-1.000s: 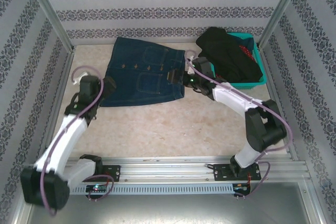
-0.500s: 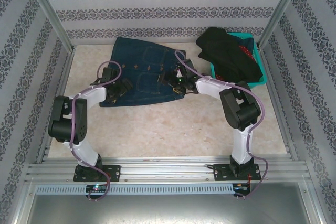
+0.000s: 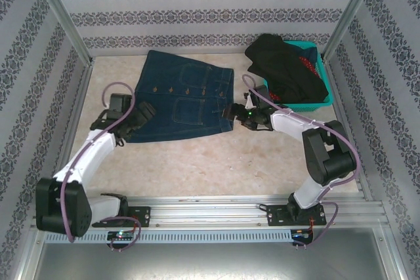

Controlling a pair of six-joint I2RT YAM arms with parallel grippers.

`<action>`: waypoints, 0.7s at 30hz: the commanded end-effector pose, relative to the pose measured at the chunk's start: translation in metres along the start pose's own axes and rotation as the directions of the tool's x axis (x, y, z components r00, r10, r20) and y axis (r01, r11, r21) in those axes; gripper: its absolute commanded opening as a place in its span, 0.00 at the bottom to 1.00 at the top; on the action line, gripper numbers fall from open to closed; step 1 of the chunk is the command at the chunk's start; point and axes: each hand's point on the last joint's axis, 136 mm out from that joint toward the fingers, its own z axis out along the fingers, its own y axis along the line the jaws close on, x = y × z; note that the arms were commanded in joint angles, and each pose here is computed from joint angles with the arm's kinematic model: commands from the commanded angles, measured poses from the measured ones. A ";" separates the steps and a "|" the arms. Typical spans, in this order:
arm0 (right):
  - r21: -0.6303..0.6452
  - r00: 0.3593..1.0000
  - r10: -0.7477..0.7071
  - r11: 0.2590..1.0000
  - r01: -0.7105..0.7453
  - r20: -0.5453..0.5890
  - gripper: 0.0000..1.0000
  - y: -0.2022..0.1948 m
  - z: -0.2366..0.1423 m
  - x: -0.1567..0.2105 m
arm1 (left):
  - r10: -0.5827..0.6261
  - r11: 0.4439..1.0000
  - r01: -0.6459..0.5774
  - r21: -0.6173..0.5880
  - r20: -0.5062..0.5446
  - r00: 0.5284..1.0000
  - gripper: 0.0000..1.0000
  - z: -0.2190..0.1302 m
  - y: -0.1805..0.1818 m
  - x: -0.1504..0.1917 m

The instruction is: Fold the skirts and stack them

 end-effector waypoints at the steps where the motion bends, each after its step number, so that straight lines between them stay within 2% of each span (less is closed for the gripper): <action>1: -0.039 0.990 -0.137 0.990 0.136 -0.037 0.63 0.008 0.003 0.006 | 0.017 0.973 -0.023 -0.230 -0.032 0.999 1.00 -0.007 0.057 -0.002; 3: -0.016 0.985 -0.167 0.986 0.166 -0.033 0.49 0.007 0.008 0.004 | -0.024 0.965 0.011 -0.263 -0.046 0.999 1.00 -0.006 0.074 -0.003; 6: 0.021 0.981 -0.189 0.982 0.190 -0.042 0.37 -0.002 0.017 0.002 | -0.063 0.953 0.041 -0.300 -0.064 0.996 1.00 -0.004 0.093 -0.003; 17: -0.046 0.970 -0.213 0.977 0.209 -0.118 0.28 0.003 0.041 0.011 | -0.055 0.966 0.011 -0.259 -0.166 0.985 1.00 0.012 0.106 0.006; 21: -0.020 0.973 -0.201 0.980 0.200 -0.112 0.06 -0.002 0.037 0.010 | -0.057 0.974 0.010 -0.227 -0.202 0.978 1.00 0.020 0.102 0.012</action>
